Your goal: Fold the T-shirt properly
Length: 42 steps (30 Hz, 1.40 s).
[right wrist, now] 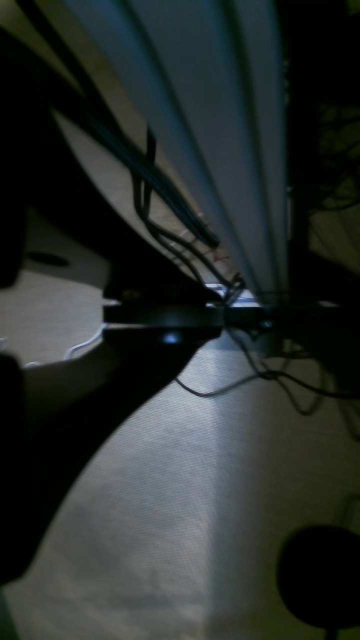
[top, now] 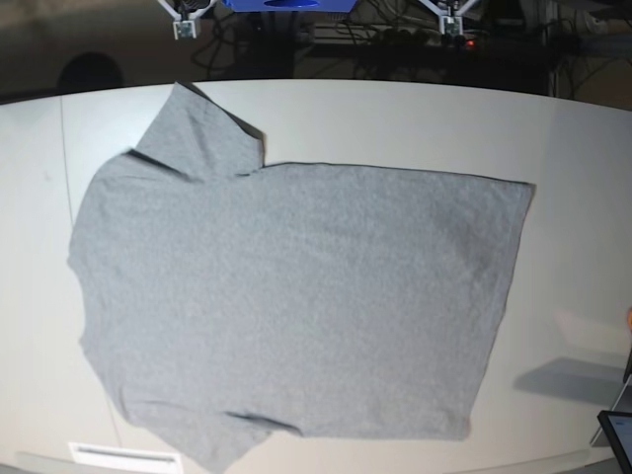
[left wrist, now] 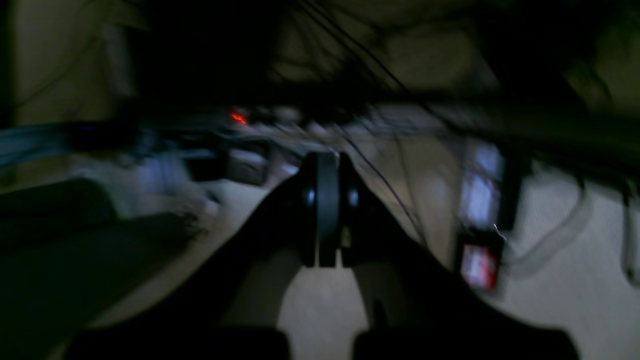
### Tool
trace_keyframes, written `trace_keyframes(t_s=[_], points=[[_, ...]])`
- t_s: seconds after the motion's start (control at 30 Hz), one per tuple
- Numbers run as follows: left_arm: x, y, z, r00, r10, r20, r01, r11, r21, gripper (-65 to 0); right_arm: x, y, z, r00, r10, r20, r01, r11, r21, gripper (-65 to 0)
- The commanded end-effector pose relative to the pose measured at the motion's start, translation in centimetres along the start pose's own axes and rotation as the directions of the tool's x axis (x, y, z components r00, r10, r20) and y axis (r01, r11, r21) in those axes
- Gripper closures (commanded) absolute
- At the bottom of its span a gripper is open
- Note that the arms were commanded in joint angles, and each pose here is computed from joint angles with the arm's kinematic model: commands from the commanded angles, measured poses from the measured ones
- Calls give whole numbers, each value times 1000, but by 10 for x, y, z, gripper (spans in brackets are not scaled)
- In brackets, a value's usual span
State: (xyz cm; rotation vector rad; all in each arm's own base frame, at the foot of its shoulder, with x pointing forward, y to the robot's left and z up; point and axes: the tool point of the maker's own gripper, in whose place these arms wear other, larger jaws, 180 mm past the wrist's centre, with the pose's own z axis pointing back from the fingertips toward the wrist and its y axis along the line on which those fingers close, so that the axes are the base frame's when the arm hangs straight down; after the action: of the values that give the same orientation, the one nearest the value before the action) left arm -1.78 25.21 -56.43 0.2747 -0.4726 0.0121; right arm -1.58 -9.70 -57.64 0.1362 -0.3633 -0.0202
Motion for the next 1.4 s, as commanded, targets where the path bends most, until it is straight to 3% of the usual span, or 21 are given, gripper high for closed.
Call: trace_keyframes(t_s=[0.0, 0.13, 0.23, 0.63, 0.8, 1.0, 1.07, 1.2, 1.37], points=[[-8, 12, 11, 1000, 1, -5, -1, 1000, 28, -2, -5, 0, 10, 1000, -5, 8, 5, 1000, -3, 0], [11, 37, 31, 996, -23, 81, 17, 997, 73, -2, 12, -39, 36, 995, -49, 84, 60, 990, -127, 0], [26, 43, 46, 988, -49, 150, 37, 996, 80, -2, 23, -50, 55, 990, -50, 130, 71, 984, -163, 0], [84, 51, 82, 946, -104, 307, 78, 992, 95, 0, 85, -34, 123, 983, -11, 186, 38, 990, -139, 0], [137, 56, 104, 891, -144, 431, 105, 988, 112, 0, 118, -27, 140, 965, 6, 261, 28, 991, -128, 0], [196, 98, 142, 807, -217, 549, 89, 964, 251, 0, 142, -23, 139, 948, 12, 318, 26, 993, -114, 0], [209, 112, 148, 794, -236, 561, 76, 953, 294, 0, 158, -21, 136, 935, 16, 354, 24, 994, -108, 0], [216, 139, 135, 832, -212, 512, 18, 934, 358, 0, 179, -8, 132, 916, 19, 400, 11, 997, -73, -1], [227, 138, 125, 842, -180, 509, 15, 950, 312, 0, 192, 13, 127, 907, 10, 421, -4, 1000, -16, -10]])
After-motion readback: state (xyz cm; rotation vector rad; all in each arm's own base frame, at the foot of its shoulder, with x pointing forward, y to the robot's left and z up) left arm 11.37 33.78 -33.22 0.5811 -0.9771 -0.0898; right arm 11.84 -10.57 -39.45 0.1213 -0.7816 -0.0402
